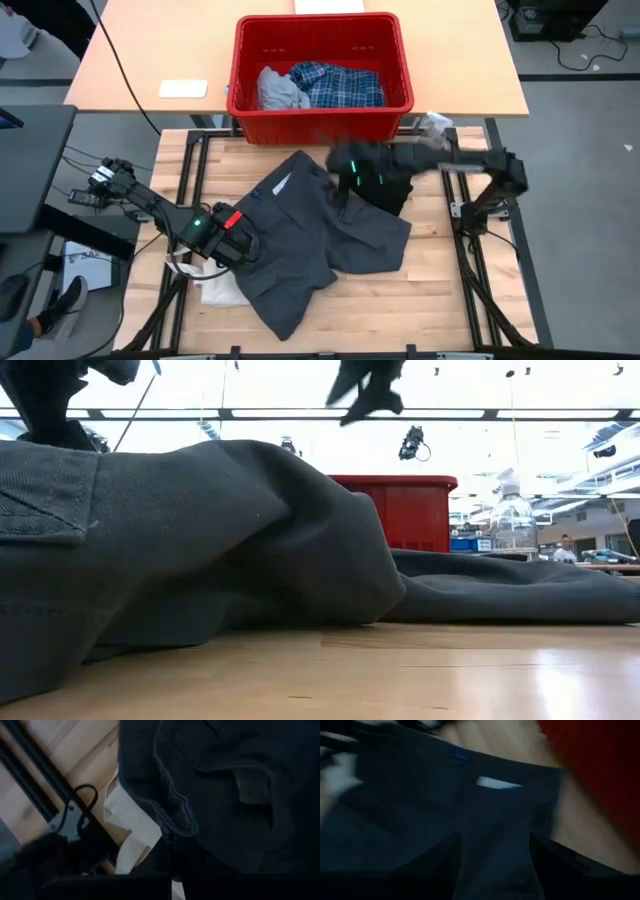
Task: Fold Laundry from Bin
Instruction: Fold the gray shorts
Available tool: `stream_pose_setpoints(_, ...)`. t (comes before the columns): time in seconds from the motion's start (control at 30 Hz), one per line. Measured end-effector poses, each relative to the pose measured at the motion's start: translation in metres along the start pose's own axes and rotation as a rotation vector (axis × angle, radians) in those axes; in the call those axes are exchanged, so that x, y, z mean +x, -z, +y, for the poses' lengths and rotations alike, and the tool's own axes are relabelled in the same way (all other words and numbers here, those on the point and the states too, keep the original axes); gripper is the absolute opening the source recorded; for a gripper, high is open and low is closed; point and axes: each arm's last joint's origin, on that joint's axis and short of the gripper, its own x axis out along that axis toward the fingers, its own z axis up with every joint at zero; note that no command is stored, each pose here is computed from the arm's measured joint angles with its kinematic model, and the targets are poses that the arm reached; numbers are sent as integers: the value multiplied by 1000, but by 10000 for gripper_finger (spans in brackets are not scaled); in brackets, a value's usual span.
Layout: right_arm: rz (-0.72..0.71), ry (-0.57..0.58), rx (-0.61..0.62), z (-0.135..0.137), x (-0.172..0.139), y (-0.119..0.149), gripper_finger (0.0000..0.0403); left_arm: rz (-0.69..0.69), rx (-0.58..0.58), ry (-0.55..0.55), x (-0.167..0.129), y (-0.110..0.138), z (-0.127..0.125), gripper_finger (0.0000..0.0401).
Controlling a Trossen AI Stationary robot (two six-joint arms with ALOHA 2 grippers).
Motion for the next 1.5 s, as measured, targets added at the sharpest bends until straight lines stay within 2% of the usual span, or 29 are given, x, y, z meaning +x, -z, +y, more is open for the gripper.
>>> stream_pose_setpoints(0.07, -85, -25, 37, 38, -6, 18, 230, -2, 92, 4, 0, 0, 0, 23)
stream_pose_setpoints(0.17, -229, -98, 89, 96, -10, 49, 217, -33, 299, 25, -1, 1, -3, 22)
stream_pose_setpoints(0.27, -294, -134, 76, 142, 2, 88, 200, -88, 522, 61, -2, 2, -9, 15)
stream_pose_setpoints(0.47, -331, -191, 13, 206, 33, 147, 182, -177, 892, 147, -5, 6, -21, 22)
stream_pose_setpoints(0.57, -322, -238, -2, 226, 54, 172, 182, -215, 987, 180, -6, 7, -26, 28)
stream_pose_setpoints(0.73, -329, -381, -3, 246, 92, 196, 183, -202, 933, 176, -5, 1, -25, 25)
stream_pose_setpoints(0.83, -325, -426, -7, 250, 120, 210, 183, -191, 896, 166, -4, -3, -23, 24)
stream_pose_setpoints(1.0, -327, -402, -27, 256, 152, 210, 182, -178, 872, 155, -2, -8, -21, 28)
stream_pose_setpoints(1.13, -160, -325, -54, 250, 179, 212, 180, -150, 861, 141, -1, -11, -19, 28)
stream_pose_setpoints(1.3, 152, -207, -150, 240, 178, 210, 162, -75, 785, 135, 1, -12, -14, 29)
stream_pose_setpoints(1.5, 387, -75, -315, 224, 137, 207, 154, -43, 714, 144, 2, -12, -13, 29)
